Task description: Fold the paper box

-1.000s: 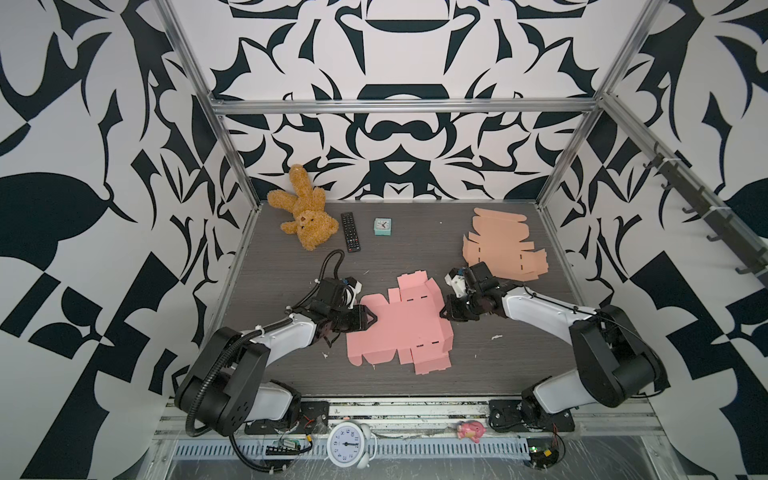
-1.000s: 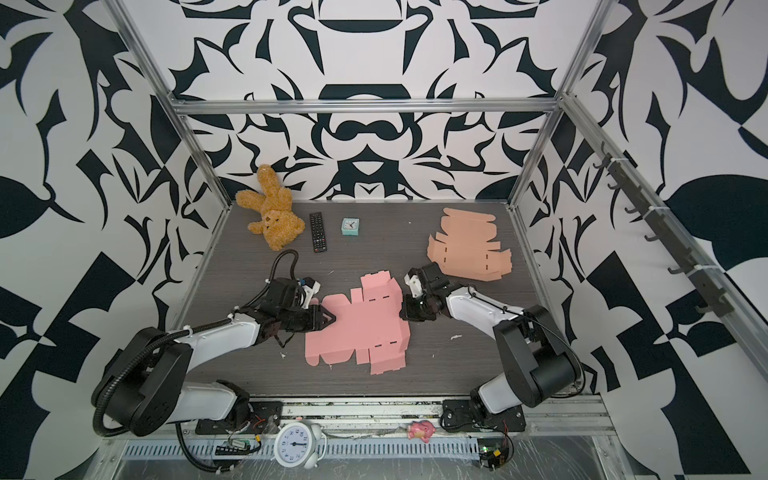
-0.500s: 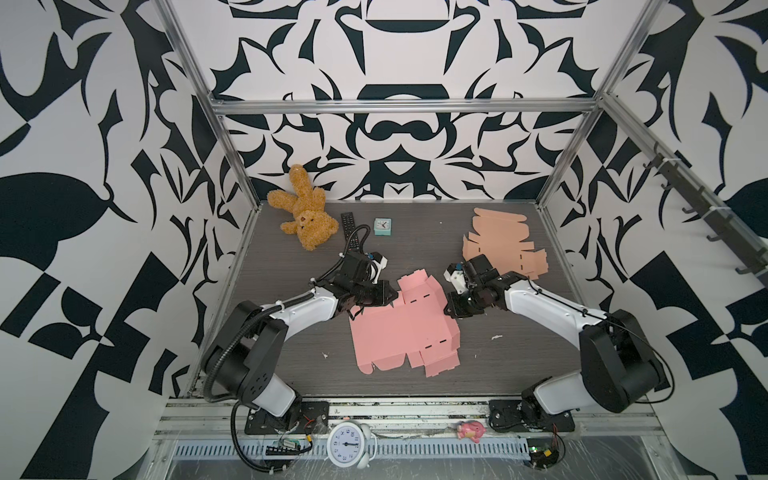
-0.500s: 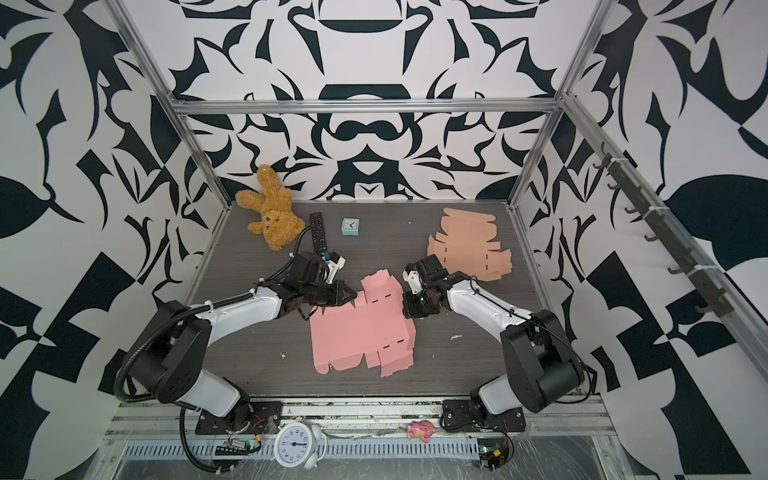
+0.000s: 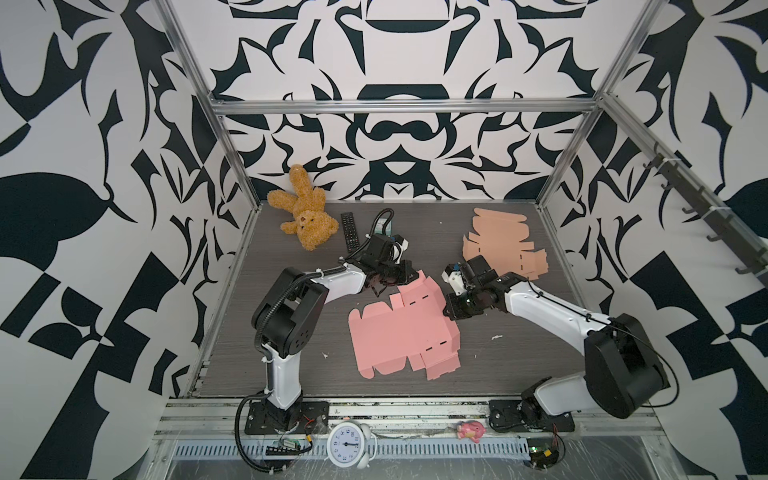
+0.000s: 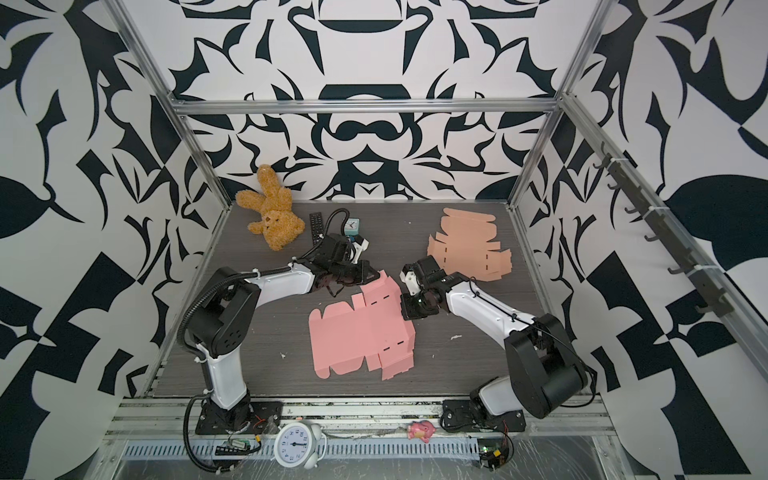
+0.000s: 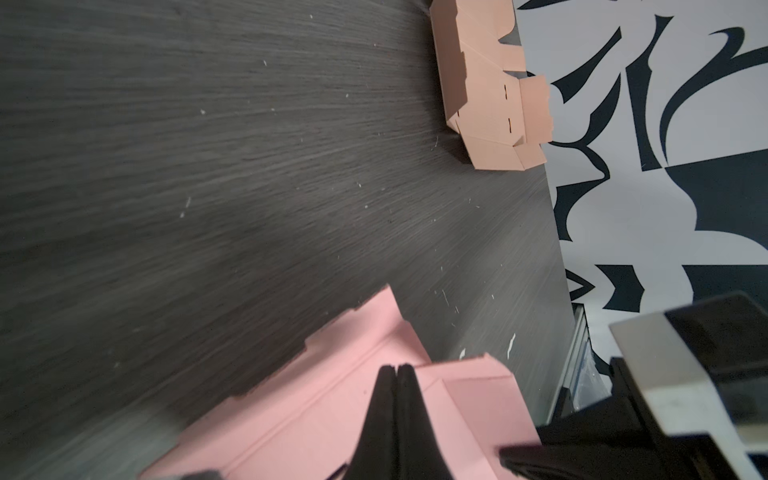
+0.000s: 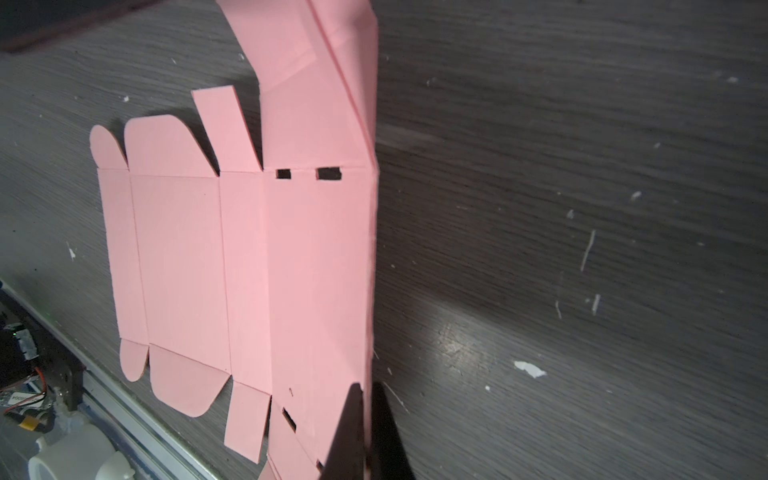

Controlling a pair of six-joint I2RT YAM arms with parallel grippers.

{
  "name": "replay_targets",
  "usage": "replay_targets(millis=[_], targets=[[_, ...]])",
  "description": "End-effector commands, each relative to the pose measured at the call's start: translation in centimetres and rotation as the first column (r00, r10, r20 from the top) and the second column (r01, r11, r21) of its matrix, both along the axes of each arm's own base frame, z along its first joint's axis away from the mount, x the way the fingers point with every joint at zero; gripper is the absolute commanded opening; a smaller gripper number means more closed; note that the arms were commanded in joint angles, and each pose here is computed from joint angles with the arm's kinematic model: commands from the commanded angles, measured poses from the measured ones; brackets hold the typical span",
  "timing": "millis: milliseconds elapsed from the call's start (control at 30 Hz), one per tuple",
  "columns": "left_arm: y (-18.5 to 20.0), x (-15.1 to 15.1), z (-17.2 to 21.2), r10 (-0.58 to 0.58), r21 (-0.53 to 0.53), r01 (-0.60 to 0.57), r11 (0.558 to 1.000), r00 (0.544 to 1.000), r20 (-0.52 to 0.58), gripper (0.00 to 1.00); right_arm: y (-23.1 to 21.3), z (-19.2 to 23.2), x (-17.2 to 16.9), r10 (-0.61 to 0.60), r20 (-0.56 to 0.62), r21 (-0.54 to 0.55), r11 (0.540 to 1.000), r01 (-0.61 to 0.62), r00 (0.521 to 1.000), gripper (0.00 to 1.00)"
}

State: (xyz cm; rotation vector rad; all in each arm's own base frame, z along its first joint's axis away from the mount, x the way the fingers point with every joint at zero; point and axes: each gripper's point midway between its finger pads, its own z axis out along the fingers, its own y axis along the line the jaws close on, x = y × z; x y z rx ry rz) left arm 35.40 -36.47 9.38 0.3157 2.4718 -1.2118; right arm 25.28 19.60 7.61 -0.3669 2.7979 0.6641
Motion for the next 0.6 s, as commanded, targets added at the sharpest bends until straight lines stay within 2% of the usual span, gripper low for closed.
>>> replay_targets(millis=[0,267,567], targets=[[-1.6,-0.1,0.2,-0.032,-0.014,0.032,0.999,0.999,-0.001,0.02,0.3,1.6,0.6,-0.007,0.047,0.012,1.000,0.006,0.999,0.06],[-2.5,0.1,-0.2,-0.044,-0.001,0.044,0.999,0.999,0.014,0.02,0.5,1.7,0.6,-0.002,0.051,0.014,1.000,0.002,0.999,0.06],[-2.6,-0.9,0.5,-0.076,0.008,0.076,0.997,0.997,0.027,0.02,0.6,1.8,0.7,-0.002,0.054,0.015,1.000,0.002,0.999,0.06]])
